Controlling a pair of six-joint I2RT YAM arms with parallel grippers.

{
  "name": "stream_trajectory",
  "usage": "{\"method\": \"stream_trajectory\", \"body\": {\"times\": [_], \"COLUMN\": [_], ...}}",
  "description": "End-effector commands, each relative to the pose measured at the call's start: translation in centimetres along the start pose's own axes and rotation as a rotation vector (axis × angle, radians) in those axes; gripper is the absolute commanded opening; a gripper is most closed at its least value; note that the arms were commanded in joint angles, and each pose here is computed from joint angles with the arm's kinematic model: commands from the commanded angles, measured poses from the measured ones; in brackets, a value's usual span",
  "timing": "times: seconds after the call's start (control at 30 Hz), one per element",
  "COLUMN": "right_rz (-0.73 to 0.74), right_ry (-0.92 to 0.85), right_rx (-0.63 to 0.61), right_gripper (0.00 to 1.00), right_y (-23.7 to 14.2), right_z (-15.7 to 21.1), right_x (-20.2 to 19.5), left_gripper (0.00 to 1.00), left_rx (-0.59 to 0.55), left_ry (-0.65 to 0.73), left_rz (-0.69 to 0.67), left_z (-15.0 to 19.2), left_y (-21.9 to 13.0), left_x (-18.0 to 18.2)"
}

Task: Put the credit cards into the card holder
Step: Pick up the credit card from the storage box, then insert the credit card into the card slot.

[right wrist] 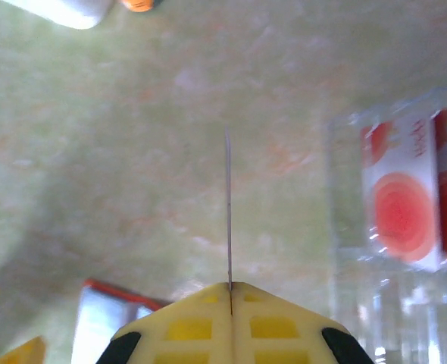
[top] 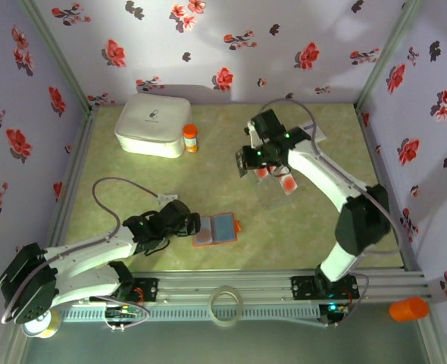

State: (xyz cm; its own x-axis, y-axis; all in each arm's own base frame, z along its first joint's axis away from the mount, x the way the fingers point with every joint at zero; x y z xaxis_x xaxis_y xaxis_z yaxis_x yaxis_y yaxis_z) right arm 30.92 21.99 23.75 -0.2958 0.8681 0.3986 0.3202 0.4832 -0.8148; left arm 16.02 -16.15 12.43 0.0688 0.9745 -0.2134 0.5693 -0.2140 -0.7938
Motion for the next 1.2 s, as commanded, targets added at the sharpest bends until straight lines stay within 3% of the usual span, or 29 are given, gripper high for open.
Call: {"method": "stream_trajectory", "body": {"times": [0.0,0.17,0.47,0.77,1.17], "right_rz": [-0.227,-0.339,-0.381,-0.382,-0.372], "right_ry": [0.076,0.168,0.262,0.284,0.269], "right_rx": [-0.109,-0.169,-0.255,-0.242,-0.196], "right_gripper": [0.00,0.00,0.00,0.00,0.00], "right_y": [-0.8,0.1,2.2,4.0,5.9], "right_z": [1.3,6.8,13.3,16.3,17.7], "right_x": [2.8,3.2,2.0,1.6,2.1], "left_gripper": [1.00,1.00,1.00,1.00,1.00], "left_rx": [0.011,0.041,0.062,0.048,0.057], "left_ry": [0.052,0.093,0.146,0.167,0.183], "left_rz": [-0.024,-0.046,-0.083,-0.108,-0.139], "left_z": [-0.3,0.4,1.7,1.8,2.6], "left_y": [-0.4,0.0,0.7,1.1,2.0], "left_x": [-0.4,-1.0,-1.9,-2.0,-1.3]}}
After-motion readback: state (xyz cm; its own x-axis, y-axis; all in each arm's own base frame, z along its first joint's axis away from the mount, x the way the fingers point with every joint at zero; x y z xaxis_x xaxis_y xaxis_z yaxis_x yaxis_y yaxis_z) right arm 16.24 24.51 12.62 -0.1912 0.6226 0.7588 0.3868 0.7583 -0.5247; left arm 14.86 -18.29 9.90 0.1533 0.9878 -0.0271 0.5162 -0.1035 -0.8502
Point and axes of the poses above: each hand's point on the last joint's axis, 136 mm out from that joint toward the fingers, its own y axis out along the fingers, its own x axis along the line the jaws close on, z = x × y, the point moved 7 cm from there along -y, back along the fingers, and after that the axes turned 1 degree about y, right-handed, at the moved point
